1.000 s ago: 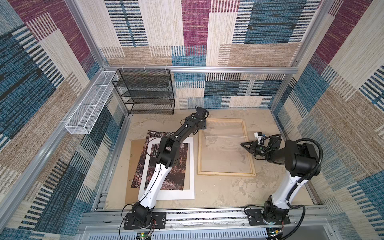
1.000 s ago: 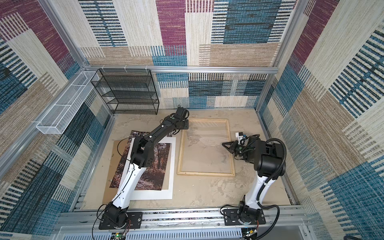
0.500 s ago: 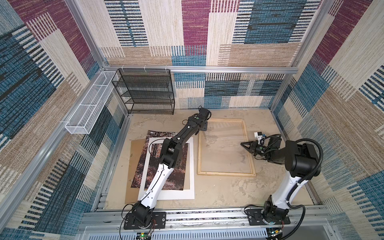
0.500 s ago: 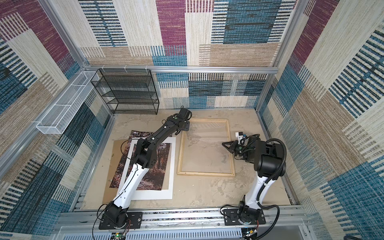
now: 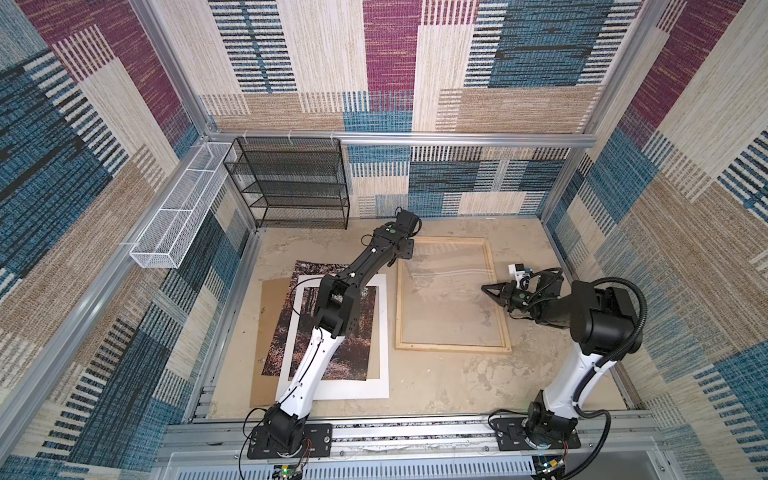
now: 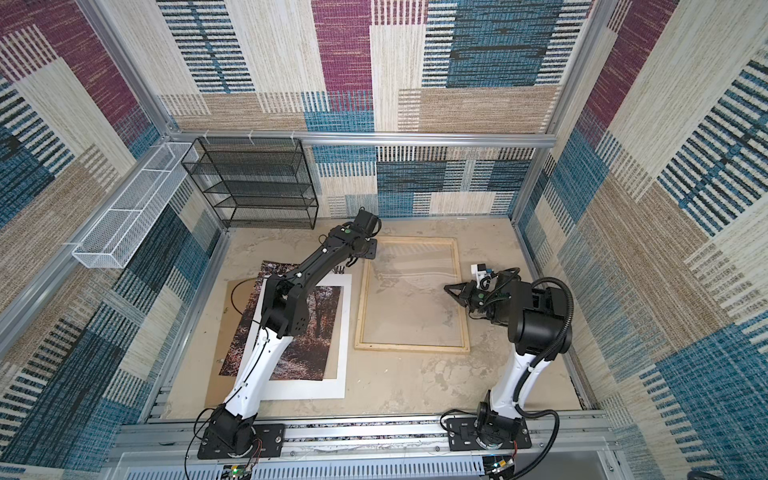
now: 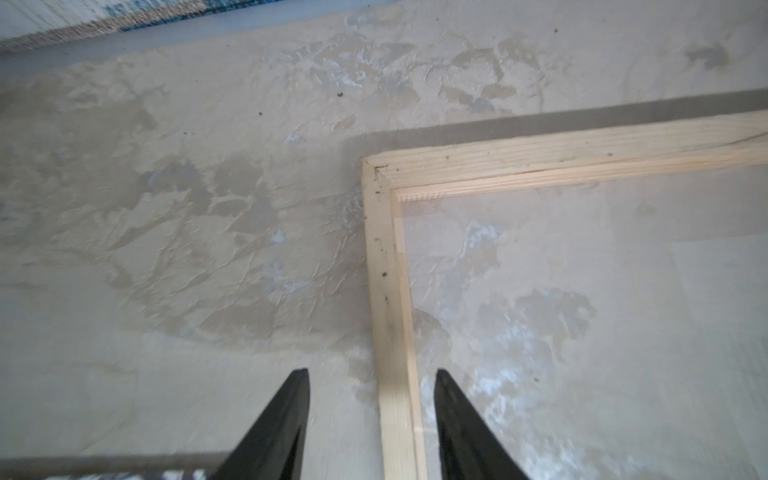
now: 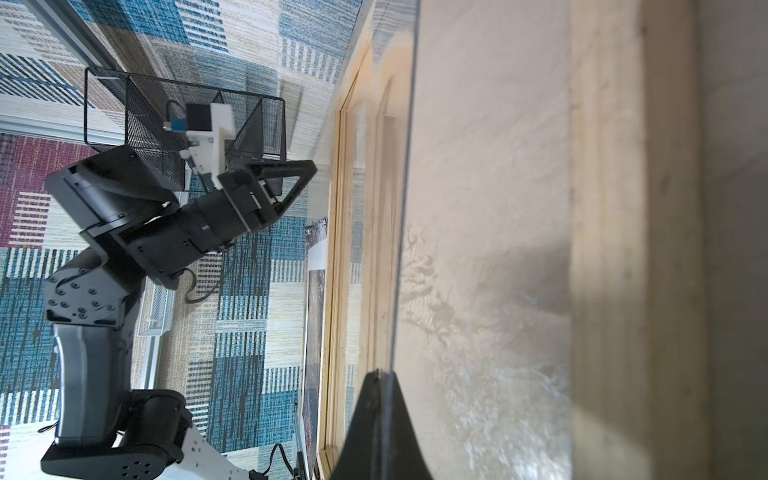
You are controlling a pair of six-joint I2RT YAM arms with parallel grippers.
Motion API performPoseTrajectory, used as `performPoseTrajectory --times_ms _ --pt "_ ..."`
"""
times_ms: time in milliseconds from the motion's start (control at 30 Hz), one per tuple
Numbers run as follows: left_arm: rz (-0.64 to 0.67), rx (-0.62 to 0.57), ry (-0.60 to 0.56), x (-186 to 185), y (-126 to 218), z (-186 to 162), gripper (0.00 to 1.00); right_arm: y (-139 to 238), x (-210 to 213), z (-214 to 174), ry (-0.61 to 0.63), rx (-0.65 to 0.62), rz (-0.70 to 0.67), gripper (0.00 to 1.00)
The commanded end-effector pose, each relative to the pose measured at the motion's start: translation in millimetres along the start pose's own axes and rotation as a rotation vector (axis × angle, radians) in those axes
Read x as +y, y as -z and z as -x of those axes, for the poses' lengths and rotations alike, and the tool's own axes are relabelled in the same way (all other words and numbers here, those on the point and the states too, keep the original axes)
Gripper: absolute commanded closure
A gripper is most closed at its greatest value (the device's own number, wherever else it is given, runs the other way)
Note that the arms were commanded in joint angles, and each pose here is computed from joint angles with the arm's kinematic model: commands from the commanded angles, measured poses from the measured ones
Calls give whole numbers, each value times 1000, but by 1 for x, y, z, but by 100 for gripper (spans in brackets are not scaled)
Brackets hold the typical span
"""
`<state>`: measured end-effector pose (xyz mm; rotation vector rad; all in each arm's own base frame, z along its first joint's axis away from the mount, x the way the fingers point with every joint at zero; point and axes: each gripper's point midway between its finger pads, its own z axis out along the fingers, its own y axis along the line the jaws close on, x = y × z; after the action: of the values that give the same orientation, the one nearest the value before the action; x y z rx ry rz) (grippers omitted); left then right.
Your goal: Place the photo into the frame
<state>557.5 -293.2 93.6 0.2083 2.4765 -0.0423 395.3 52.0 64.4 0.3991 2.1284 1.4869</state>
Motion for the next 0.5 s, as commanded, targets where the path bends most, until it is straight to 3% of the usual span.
performPoseTrajectory --times_ms 0,233,467 --pt "-20 -74 1 3 37 23 48 0 4 3 36 -1 5 95" --pt "-28 -71 24 21 77 2 48 0 4 7 48 -4 -11 81" --pt "-50 -31 57 28 89 -29 49 2 3 10 59 -13 -43 62"
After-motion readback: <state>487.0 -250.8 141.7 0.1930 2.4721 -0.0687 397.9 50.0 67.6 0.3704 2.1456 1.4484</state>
